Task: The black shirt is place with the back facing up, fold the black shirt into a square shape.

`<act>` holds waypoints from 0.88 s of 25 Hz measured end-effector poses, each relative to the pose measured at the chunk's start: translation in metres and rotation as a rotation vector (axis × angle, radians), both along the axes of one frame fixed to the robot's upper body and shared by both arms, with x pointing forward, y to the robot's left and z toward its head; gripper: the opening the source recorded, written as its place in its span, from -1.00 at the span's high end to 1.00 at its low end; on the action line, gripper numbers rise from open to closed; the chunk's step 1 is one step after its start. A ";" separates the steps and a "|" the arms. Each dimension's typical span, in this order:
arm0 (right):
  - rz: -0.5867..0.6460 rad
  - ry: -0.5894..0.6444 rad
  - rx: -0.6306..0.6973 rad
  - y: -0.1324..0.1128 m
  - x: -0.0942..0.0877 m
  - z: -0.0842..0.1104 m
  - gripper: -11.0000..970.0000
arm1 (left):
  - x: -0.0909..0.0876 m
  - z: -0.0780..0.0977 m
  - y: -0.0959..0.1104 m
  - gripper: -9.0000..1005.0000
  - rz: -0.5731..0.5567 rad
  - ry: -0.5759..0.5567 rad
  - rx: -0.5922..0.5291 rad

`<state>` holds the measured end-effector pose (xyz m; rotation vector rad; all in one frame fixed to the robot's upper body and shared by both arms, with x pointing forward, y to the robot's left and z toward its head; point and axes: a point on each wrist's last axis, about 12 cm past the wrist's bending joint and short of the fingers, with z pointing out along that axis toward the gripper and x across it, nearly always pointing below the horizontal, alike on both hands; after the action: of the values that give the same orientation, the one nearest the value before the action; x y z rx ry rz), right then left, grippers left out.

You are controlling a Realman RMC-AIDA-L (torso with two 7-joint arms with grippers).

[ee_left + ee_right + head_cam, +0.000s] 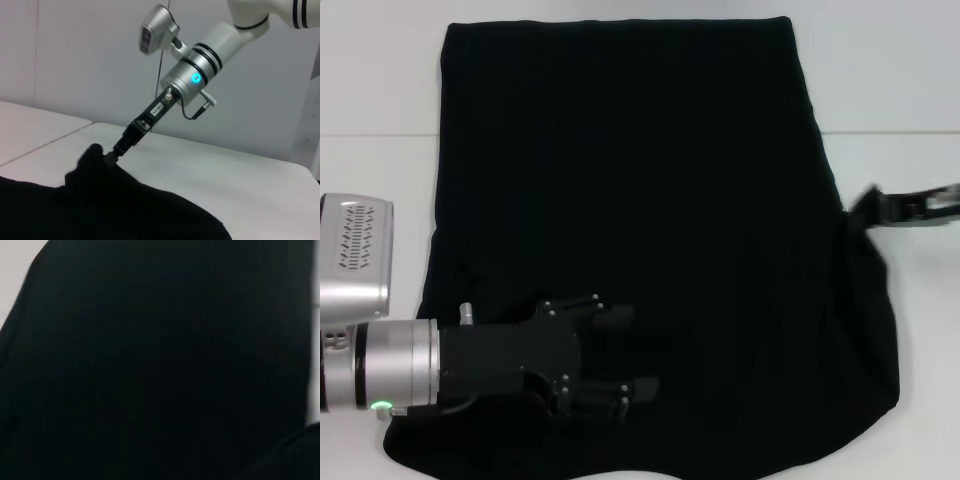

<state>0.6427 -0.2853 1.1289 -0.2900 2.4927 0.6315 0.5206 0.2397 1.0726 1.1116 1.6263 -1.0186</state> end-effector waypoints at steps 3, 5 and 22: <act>0.091 0.016 -0.032 0.029 0.004 0.001 0.97 | 0.000 0.000 0.000 -0.81 0.004 0.012 -0.002; 0.131 0.027 -0.052 0.044 0.005 0.001 0.97 | 0.000 0.000 0.001 -0.81 0.006 0.012 -0.001; 0.212 0.007 -0.033 0.084 0.006 0.000 0.91 | 0.005 0.000 0.002 -0.80 0.024 0.006 0.016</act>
<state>0.6489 -0.2009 1.1284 -0.5716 2.5007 0.6759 0.5252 0.2415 1.0729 1.0981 1.6512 -0.9953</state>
